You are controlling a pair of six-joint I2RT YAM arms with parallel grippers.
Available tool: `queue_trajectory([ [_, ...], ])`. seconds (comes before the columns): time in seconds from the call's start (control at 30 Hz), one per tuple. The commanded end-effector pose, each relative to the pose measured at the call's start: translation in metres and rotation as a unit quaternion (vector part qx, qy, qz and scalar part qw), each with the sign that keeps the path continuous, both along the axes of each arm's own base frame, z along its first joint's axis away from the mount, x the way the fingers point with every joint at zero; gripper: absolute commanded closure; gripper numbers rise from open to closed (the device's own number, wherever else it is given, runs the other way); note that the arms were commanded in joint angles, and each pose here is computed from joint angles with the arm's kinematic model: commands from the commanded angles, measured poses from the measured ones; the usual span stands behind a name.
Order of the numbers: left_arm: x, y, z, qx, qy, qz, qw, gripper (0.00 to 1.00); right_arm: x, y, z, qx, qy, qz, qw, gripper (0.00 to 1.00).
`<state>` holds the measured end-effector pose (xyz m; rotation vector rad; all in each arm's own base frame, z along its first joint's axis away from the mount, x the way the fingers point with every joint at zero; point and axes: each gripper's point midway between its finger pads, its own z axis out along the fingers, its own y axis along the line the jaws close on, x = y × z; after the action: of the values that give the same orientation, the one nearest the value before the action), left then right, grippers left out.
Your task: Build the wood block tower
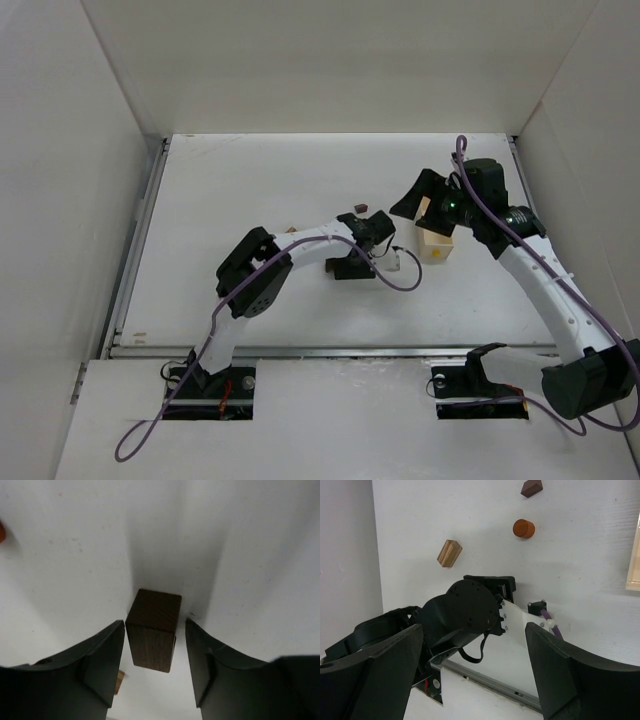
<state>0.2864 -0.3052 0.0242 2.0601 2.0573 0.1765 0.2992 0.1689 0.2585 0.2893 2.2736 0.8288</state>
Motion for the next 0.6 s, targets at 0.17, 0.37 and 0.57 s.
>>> queue_trajectory([
  [0.17, -0.014, 0.014, 0.001, 0.012, 0.054, 0.01, 0.998, 0.0, 0.002, -0.004, 0.021, -0.004, -0.031, -0.002, 1.0, 0.11],
  [0.37, -0.004, 0.02, 0.017, -0.008, 0.042, 0.013, 0.999, 0.0, 0.006, 0.0, 0.018, 0.001, -0.028, 0.005, 1.0, 0.11],
  [0.57, 0.012, 0.01, 0.081, -0.092, -0.003, 0.013, 0.996, 0.0, 0.007, 0.003, 0.012, -0.004, -0.021, 0.018, 1.0, 0.11],
])
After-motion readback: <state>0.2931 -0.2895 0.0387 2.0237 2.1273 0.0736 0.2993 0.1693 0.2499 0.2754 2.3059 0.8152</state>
